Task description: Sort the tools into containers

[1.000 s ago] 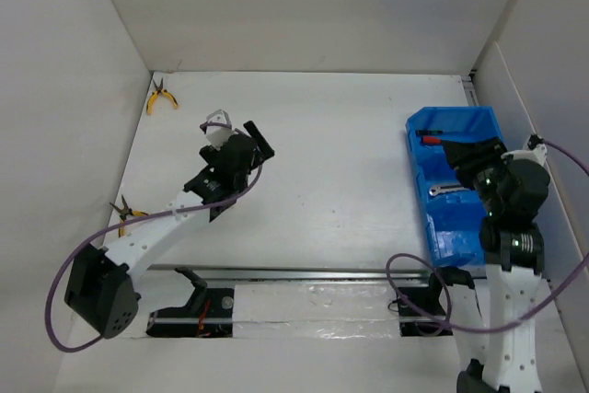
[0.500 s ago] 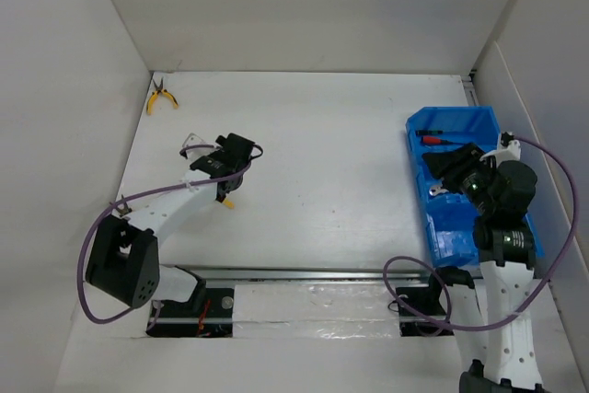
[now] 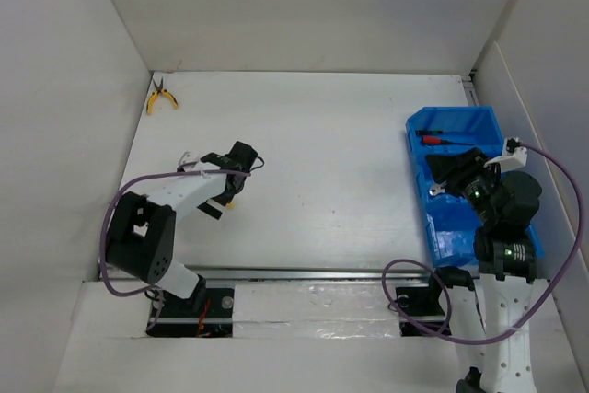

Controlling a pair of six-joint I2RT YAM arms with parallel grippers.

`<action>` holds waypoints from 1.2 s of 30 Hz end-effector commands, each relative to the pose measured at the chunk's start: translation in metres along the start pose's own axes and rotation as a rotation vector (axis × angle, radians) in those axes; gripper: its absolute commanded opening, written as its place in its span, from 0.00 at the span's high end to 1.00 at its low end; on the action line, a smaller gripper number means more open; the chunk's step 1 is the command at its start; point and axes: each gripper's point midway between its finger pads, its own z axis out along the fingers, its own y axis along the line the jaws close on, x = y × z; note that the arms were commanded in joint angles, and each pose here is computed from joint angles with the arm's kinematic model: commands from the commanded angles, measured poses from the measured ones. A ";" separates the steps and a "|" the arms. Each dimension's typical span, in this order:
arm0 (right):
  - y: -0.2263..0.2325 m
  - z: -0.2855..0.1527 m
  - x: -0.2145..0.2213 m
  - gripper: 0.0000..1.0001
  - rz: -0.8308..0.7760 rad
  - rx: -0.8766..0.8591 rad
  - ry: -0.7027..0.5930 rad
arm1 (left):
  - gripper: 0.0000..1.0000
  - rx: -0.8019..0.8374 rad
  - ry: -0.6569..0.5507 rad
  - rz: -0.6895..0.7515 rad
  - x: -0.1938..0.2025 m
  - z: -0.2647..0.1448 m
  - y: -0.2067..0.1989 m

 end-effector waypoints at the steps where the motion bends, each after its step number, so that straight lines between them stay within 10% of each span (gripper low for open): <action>1: 0.007 0.003 -0.009 0.48 -0.020 -0.029 -0.031 | 0.06 -0.111 -0.072 -0.067 -0.013 0.008 0.014; 24: 0.005 -0.001 -0.015 0.48 -0.011 0.000 -0.064 | 0.41 -0.218 -0.024 -0.074 0.005 0.042 0.011; 32: 0.006 -0.002 -0.017 0.48 -0.014 -0.002 -0.070 | 0.75 -0.306 -0.010 -0.010 0.013 0.063 0.016; 33: 0.006 -0.002 -0.017 0.48 -0.016 -0.001 -0.072 | 1.00 -0.315 -0.002 -0.004 0.016 0.064 0.017; 36: 0.010 -0.003 -0.018 0.48 -0.042 -0.022 -0.070 | 1.00 -0.302 0.013 -0.005 0.013 0.061 0.015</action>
